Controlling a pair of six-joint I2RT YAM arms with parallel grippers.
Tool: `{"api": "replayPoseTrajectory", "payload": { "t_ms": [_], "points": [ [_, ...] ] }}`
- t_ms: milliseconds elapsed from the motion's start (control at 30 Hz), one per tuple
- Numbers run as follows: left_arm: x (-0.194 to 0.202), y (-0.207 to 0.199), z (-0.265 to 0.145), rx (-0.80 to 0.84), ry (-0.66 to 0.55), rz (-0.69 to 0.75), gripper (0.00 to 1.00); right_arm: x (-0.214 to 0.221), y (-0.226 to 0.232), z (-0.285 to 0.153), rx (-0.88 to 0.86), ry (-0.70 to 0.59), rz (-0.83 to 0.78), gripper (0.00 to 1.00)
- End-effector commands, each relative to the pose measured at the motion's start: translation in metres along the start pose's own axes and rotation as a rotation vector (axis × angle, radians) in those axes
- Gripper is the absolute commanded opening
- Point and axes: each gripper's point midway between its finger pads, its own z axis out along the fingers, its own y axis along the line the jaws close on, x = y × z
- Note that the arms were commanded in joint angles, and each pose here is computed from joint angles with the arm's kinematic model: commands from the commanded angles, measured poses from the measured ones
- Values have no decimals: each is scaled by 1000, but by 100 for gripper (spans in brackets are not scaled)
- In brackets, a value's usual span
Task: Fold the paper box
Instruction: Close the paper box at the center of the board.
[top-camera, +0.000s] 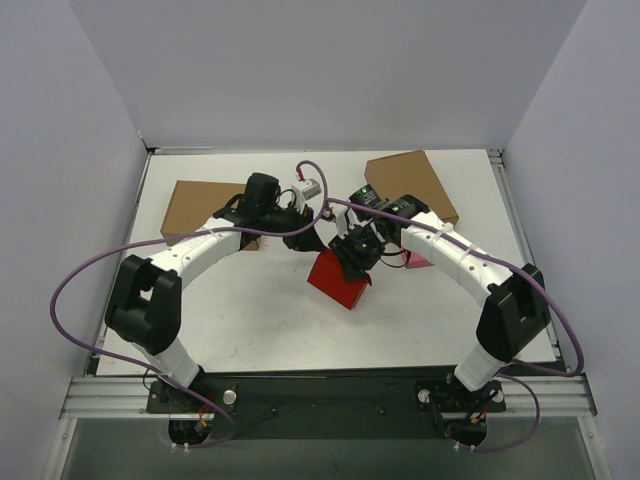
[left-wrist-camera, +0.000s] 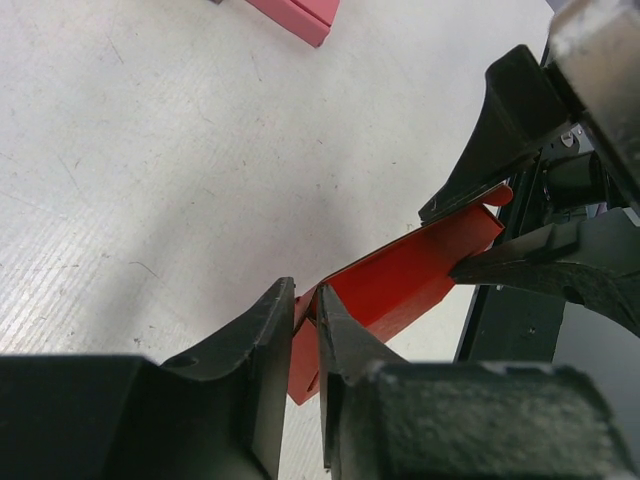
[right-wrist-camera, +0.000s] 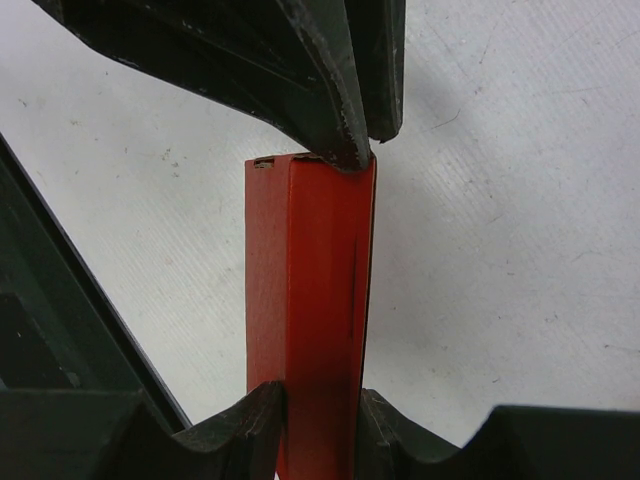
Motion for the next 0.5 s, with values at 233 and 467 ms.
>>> {"api": "replayPoseTrajectory", "payload": {
  "t_ms": [233, 467],
  "points": [
    [-1, -16, 6, 35, 9, 34, 12, -9, -9, -5, 93, 12, -38, 23],
    [6, -9, 9, -17, 29, 28, 3, -11, -10, -3, 122, 20, -60, 23]
  ]
}}
